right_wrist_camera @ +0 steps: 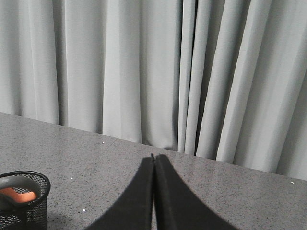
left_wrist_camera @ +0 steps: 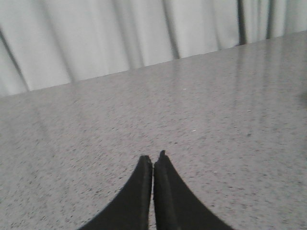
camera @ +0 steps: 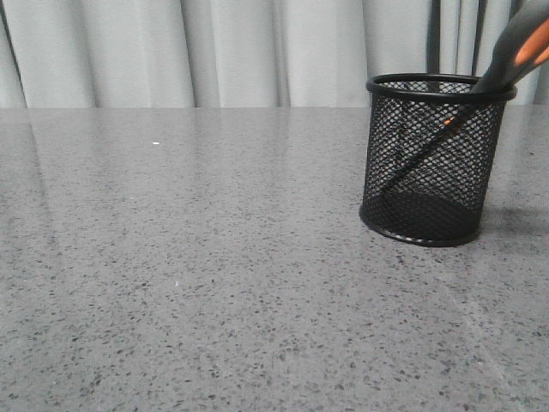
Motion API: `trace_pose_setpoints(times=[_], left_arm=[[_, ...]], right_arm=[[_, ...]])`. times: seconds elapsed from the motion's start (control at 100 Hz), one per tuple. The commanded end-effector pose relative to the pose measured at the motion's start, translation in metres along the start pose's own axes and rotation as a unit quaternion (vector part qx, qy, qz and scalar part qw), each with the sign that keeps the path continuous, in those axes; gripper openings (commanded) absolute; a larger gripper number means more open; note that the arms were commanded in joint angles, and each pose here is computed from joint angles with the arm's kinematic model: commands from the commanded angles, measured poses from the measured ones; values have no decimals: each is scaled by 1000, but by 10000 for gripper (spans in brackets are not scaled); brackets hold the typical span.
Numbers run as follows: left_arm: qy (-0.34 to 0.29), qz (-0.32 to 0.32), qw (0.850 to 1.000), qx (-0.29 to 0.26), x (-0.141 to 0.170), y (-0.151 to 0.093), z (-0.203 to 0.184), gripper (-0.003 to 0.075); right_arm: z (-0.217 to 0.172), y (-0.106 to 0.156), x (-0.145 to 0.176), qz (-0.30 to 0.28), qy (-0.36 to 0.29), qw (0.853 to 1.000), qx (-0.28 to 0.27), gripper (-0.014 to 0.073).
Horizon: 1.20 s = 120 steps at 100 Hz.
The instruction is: Put scissors into bucket
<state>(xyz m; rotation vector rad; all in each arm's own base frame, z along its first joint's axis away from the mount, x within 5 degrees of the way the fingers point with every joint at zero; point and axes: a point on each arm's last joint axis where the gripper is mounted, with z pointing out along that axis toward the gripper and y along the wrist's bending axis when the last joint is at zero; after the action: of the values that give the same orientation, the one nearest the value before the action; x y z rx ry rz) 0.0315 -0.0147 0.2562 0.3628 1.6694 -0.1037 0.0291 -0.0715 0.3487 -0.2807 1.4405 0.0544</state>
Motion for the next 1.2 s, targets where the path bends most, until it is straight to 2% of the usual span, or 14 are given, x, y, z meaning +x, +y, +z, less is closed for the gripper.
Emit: trace_pose_setpoints(times=[0.0,0.23,0.34,0.52,0.68,0.75,0.94,1.19], left_arm=[[-67,-23,996,-57,-3,5,1,-20],[-37,-35,987,-154,30,13,15,-20],[-73,-36,981,-178,34,17,18,-20],[-121,-58,978,-161,48,15,24,-20],[-108,-45,983,-140,54,12,27,-20],[-96,-34,986,-134,55,11,27,-20],[-11,-47,990,-130,71,10,29,-20],[31,-52,990,-128,79,9,29,-20]], right_arm=[[0,-2,-10,-15,-34,999,5,-50],[0,-2,-10,-15,-34,999,5,-50],[0,-2,-10,-15,-34,999,5,-50],[0,-2,-10,-15,-34,999,5,-50],[0,-2,-10,-15,-34,999,5,-50],[0,-2,-10,-15,-34,999,5,-50],[0,-2,-10,-15,-34,999,5,-50],[0,-2,-10,-15,-34,999,5,-50]])
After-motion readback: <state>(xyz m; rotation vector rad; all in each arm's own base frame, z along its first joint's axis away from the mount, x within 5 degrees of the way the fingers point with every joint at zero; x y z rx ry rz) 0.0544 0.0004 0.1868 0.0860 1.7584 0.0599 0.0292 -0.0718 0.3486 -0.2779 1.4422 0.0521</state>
